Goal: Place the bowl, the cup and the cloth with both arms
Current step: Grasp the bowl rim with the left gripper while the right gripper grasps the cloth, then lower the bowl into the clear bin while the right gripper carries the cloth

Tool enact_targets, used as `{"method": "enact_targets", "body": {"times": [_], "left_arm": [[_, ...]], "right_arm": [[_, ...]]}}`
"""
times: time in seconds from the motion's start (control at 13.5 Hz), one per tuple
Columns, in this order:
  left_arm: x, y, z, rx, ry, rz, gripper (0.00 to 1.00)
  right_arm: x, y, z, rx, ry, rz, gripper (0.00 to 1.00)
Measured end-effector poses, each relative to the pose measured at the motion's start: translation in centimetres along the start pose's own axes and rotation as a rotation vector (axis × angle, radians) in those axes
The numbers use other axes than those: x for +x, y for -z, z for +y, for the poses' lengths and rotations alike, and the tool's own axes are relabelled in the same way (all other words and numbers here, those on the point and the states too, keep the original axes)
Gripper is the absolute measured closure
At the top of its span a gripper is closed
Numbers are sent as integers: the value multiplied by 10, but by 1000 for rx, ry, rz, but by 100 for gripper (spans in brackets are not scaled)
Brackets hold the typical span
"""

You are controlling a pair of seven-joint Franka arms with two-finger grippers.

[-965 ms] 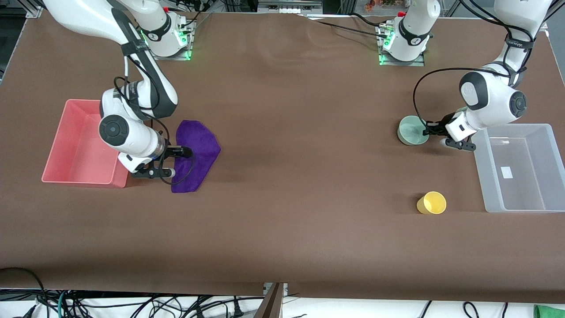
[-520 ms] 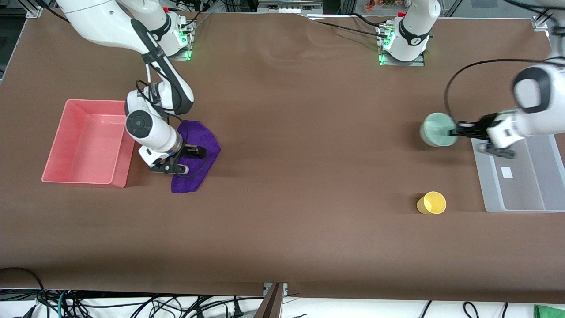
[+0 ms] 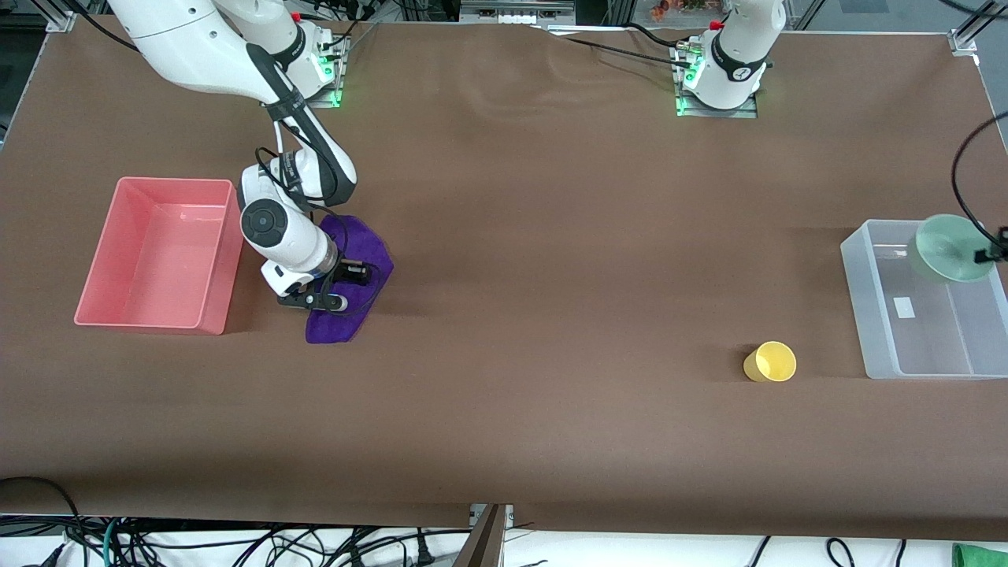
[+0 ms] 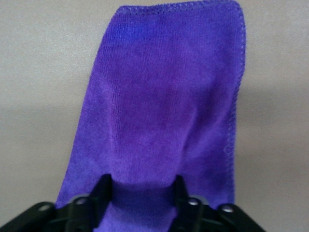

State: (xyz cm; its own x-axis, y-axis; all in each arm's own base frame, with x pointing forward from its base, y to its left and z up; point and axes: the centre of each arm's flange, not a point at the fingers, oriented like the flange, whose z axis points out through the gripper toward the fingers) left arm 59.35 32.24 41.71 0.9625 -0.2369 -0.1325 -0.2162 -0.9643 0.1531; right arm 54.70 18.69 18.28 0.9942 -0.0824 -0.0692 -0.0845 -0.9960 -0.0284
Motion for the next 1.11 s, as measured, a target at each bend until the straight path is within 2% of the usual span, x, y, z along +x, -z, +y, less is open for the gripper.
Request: {"method": "enact_targets", "body": {"times": [0.3, 0.52, 0.67, 0.89, 1.11], "left_arm": [[7, -53, -65, -6, -54, -1, 97], [13, -76, -76, 3, -55, 6, 97], [16, -83, -78, 9, -56, 11, 97], [22, -95, -82, 19, -59, 21, 97], [29, -115, -86, 18, -56, 36, 97]], "right_arm": [[0, 0, 0, 0, 0, 1, 89], [2, 4, -1, 2, 1, 6, 89], [11, 20, -4, -8, 2, -11, 89], [39, 93, -1, -43, 28, -68, 89], [62, 166, 35, -59, 88, -108, 89]]}}
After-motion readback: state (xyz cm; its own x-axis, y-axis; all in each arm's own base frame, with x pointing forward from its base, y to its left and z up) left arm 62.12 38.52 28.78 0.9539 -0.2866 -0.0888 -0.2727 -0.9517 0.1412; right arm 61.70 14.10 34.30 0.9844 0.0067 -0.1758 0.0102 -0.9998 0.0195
